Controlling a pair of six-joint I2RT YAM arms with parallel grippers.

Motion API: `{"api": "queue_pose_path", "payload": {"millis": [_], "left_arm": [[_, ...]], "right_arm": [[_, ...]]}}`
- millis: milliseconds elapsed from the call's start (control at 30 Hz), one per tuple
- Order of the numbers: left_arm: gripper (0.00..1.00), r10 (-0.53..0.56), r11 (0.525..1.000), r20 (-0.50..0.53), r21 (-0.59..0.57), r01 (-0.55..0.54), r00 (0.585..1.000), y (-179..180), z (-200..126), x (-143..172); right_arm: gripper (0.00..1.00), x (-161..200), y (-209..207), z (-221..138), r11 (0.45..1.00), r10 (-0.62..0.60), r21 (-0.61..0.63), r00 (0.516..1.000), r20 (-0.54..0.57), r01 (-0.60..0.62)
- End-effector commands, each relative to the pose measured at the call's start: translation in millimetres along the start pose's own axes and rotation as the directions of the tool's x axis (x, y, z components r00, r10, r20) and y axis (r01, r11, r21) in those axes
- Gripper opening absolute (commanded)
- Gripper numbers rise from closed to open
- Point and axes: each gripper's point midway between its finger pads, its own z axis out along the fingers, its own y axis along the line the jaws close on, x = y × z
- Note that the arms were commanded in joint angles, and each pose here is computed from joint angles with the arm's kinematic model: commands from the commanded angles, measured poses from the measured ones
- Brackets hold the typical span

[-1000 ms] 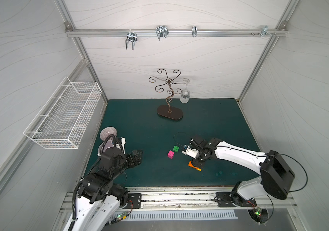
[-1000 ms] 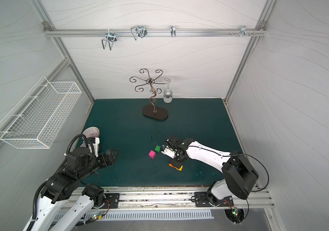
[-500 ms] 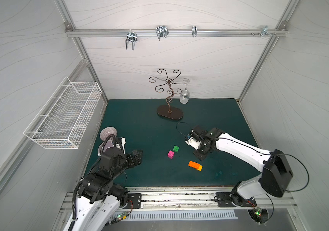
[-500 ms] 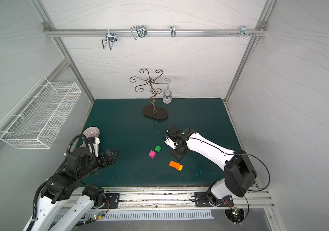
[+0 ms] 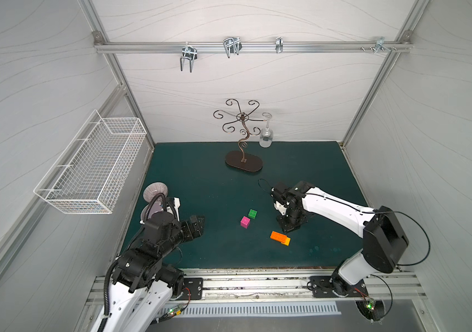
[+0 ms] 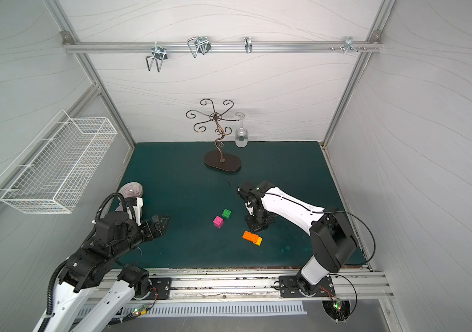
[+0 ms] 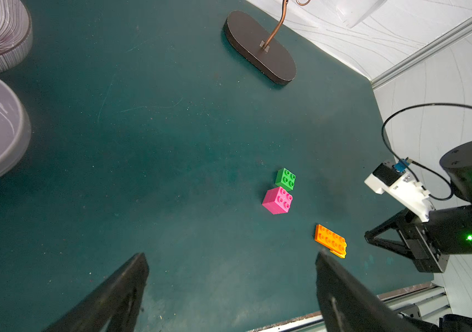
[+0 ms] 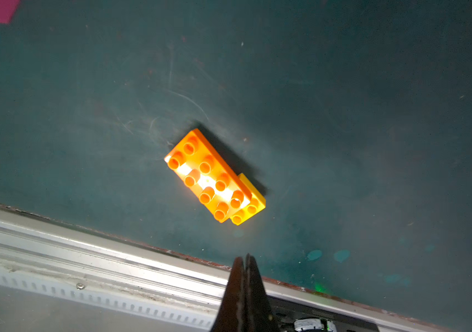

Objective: Assemble the letter r with lego
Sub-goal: Adjust the lego brick at the center of the board.

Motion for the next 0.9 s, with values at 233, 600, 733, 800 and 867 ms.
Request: {"api": "queue_pose_path", "payload": {"millis": [233, 600, 733, 800, 867], "left_arm": [[0.94, -0.001, 1.000, 0.057, 0.023, -0.001, 0.998, -5.5, -4.7, -11.3], [0.94, -0.003, 1.000, 0.057, 0.021, 0.002, 0.998, -5.3, -4.5, -11.4], [0.94, -0.002, 1.000, 0.058, 0.020, 0.001, 0.998, -5.3, -5.0, -11.7], [0.94, -0.002, 1.000, 0.057, 0.018, 0.001, 0.998, -4.7, -4.8, -11.4], [0.94, -0.002, 1.000, 0.058, 0.017, 0.002, 0.998, -4.5, -4.5, -11.5]], "right_arm": [[0.00, -3.7, 0.4, 23.5, 0.990, 0.135, 0.026, 0.989, 0.058, -0.136], [0.00, -10.9, 10.2, 29.9, 0.992, 0.121, 0.032, 0.991, 0.056, -0.123], [0.00, -6.9, 7.8, 33.4, 0.991, 0.121, 0.061, 0.992, 0.025, -0.122], [0.00, -3.4, 5.6, 33.2, 0.989, 0.129, 0.073, 0.992, 0.013, -0.130], [0.00, 0.5, 3.3, 35.6, 0.987, 0.134, 0.085, 0.991, -0.004, -0.133]]}}
